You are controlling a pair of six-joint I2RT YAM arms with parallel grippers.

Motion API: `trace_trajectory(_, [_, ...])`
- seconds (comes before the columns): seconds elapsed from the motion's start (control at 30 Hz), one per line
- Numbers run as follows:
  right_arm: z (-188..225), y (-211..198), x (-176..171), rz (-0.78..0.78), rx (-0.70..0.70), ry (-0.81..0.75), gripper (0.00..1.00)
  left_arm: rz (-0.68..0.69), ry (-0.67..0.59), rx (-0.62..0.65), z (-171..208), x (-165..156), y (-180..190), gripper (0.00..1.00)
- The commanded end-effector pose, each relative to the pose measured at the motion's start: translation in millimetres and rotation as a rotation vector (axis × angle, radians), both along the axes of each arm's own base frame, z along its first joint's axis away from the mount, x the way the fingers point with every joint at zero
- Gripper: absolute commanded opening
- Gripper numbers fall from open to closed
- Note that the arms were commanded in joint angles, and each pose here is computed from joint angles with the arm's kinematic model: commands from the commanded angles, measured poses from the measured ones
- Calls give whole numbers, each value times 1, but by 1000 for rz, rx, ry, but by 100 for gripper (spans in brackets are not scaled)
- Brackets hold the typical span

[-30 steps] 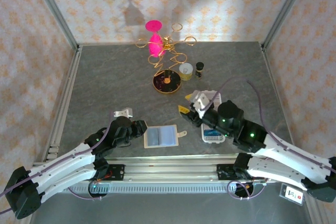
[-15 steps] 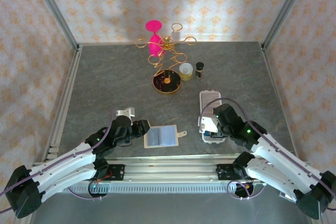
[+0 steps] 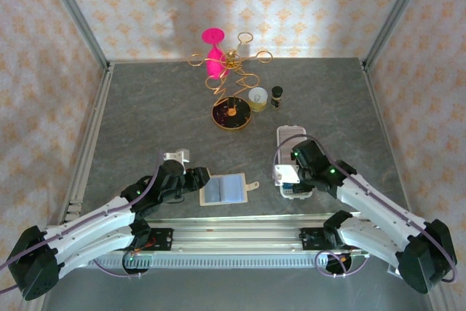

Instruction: Put the credit cards into the card holder

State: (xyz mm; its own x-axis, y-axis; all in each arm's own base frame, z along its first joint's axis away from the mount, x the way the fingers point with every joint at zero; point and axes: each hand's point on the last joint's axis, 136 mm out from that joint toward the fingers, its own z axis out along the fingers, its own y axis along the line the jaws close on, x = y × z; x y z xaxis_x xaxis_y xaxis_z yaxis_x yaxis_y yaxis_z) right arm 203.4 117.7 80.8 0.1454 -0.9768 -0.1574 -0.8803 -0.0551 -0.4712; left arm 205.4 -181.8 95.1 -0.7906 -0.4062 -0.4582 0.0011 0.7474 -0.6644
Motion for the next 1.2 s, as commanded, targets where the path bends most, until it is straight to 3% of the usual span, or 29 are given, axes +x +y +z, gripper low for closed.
trace_trajectory(0.0, [-5,1,3,26,-4,-3,78,-26,-17,-10,4,-1,-4,43])
trace_trajectory(0.3, [-28,-3,1,49,-33,-23,78,-13,-10,-19,1,-5,1,43])
trace_trajectory(0.6, [-26,-11,4,42,-71,-51,55,-17,-3,-21,-3,-8,1,42])
trace_trajectory(1.17, [-12,-14,-1,42,-80,-40,32,-16,13,-31,-9,-11,2,40])
